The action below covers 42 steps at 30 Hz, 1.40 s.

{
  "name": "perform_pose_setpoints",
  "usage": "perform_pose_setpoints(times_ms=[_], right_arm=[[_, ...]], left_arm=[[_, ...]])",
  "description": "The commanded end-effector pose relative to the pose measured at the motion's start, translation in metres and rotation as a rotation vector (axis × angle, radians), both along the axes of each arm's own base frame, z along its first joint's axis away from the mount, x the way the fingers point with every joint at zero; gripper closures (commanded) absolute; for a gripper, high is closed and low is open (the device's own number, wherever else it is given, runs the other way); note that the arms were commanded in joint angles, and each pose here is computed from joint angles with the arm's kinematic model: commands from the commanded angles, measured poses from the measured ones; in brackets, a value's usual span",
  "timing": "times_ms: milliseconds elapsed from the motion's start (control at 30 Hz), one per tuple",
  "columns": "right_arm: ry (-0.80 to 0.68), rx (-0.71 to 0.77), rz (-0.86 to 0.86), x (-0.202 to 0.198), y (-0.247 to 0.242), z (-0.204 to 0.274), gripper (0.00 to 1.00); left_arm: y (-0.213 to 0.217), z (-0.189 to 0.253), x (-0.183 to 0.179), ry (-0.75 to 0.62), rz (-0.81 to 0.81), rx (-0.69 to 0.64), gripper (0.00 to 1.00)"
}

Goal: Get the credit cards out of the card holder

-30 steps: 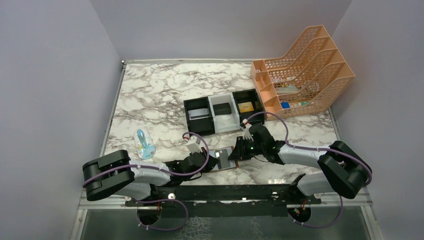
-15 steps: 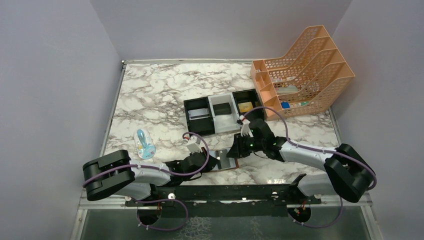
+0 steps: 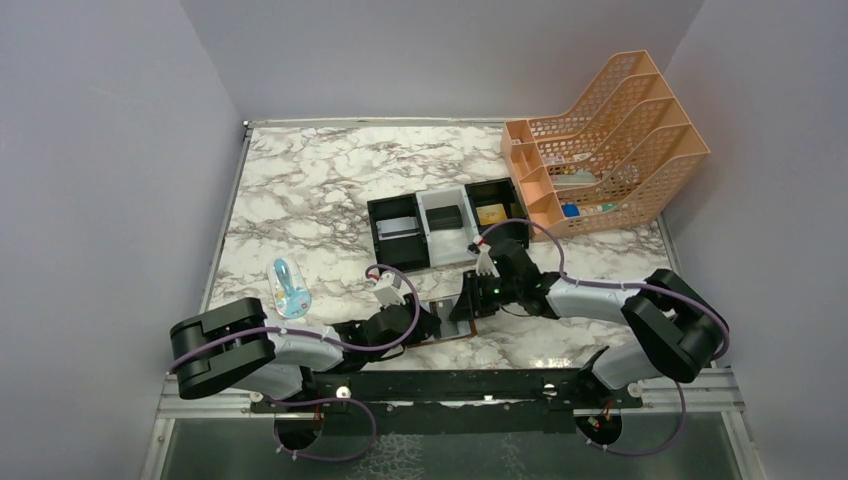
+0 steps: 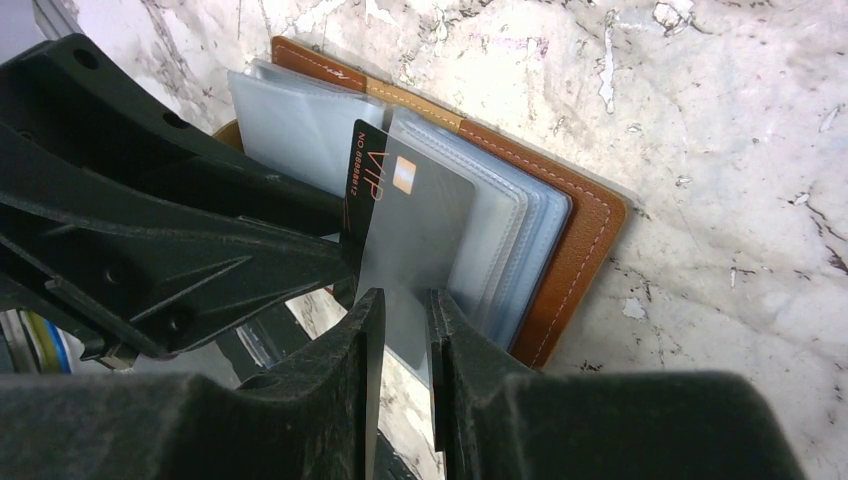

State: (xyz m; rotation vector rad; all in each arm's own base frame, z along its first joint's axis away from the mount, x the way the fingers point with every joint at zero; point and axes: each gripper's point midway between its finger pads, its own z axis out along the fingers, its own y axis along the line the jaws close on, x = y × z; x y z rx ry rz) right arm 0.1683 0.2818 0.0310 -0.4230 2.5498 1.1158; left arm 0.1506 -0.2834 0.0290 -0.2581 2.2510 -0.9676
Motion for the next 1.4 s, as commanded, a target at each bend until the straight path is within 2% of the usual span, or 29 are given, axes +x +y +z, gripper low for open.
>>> perform_pose_setpoints(times_ms=[0,200,467,733,1033,1167,1367], right_arm=[[0.029,-0.099,-0.067,-0.005,-0.020,-0.027,0.77],[0.051,-0.095,-0.066,-0.010,-0.021,-0.033,0.77],[0.043,-0.123,-0.088,-0.006,-0.024,-0.036,0.77],[-0.001,-0.143,-0.112,0.003,-0.028,-0.030,0.77],[-0.103,0.028,0.064,0.007,0.006,0.032,0.76],[-0.070,0.097,0.147,-0.001,0.020,0.046,0.76],[-0.023,-0.031,0.050,0.008,0.007,0.009,0.76]], left_arm=[[0.004,-0.010,0.002,0.041,0.049,-0.003,0.68],[0.001,-0.006,0.004,0.027,0.040,-0.009,0.70],[0.002,-0.012,0.003,0.045,0.050,-0.010,0.88],[0.016,-0.005,0.004,0.025,0.092,-0.043,0.99],[0.014,0.004,0.004,0.002,0.073,-0.061,1.00],[0.012,0.003,0.004,0.005,0.067,-0.054,1.00],[0.009,0.004,0.003,0.008,0.059,-0.058,1.00]])
